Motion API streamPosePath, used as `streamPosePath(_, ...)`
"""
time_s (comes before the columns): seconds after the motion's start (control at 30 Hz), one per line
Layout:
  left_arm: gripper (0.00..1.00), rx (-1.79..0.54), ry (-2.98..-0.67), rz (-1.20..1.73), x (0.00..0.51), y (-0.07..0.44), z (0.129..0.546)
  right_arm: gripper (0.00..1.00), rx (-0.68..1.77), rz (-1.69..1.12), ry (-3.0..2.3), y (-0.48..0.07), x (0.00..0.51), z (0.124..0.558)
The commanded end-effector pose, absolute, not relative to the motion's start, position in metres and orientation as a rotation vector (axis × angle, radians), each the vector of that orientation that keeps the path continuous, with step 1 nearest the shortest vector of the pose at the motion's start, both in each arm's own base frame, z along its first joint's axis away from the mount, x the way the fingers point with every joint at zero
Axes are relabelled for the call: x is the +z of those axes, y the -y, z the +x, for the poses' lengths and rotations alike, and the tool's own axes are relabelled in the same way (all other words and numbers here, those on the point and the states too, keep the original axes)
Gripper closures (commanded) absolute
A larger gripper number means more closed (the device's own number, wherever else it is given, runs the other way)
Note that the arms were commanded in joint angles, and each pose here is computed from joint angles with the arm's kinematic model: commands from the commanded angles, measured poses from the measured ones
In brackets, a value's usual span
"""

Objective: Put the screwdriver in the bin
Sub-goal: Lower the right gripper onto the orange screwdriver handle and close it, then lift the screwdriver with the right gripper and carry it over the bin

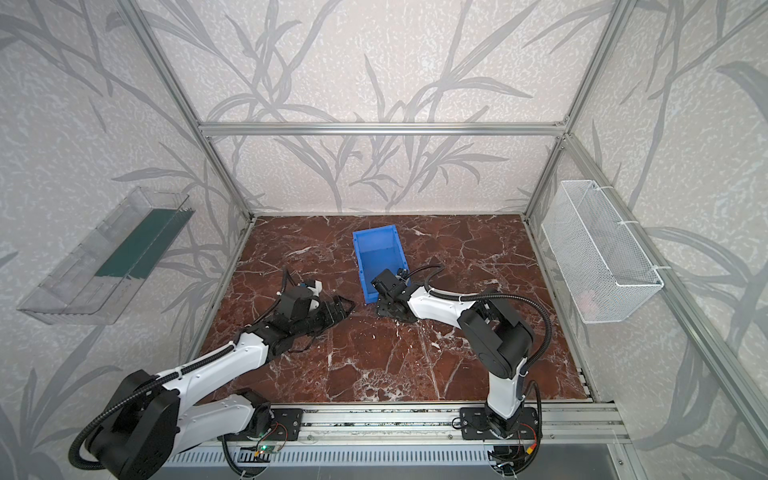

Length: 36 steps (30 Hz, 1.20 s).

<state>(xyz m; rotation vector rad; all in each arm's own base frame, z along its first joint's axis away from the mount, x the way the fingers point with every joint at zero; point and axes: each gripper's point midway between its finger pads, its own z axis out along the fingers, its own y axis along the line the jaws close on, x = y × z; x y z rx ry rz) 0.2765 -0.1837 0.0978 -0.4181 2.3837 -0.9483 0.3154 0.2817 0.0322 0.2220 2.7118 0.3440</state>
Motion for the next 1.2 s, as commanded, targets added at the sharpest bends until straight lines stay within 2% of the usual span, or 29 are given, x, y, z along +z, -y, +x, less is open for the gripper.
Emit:
streamPosePath(0.0, 0.01, -0.929, -2.366, -0.400, 0.105, 0.183, 0.279, 0.34, 0.224, 0.245, -2.772, -0.258, 0.006, 0.304)
streamPosePath(0.27, 0.01, -0.944, -2.371, -0.379, 0.108, 0.190, 0.283, 0.56, 0.155, 0.299, -2.762, -0.214, 0.002, 0.292)
streamPosePath(0.4, 0.01, -0.936, -2.380, -0.363, 0.108, 0.193, 0.284, 0.71, 0.147, 0.387, -2.750, -0.181, 0.001, 0.289)
streamPosePath(0.6, 0.01, -0.942, -2.378, -0.352, 0.110, 0.197, 0.284, 0.84, 0.131, 0.502, -2.699, -0.130, 0.011, 0.290)
streamPosePath(0.87, 0.01, -0.967, -2.377, -0.294, 0.121, 0.211, 0.286, 0.92, 0.082, 0.520, -2.627, -0.091, 0.035, 0.300)
streamPosePath(1.17, 0.01, -0.988, -2.355, -0.184, 0.150, 0.226, 0.290, 0.92, 0.227, 0.231, -2.493, -0.115, 0.121, 0.335)
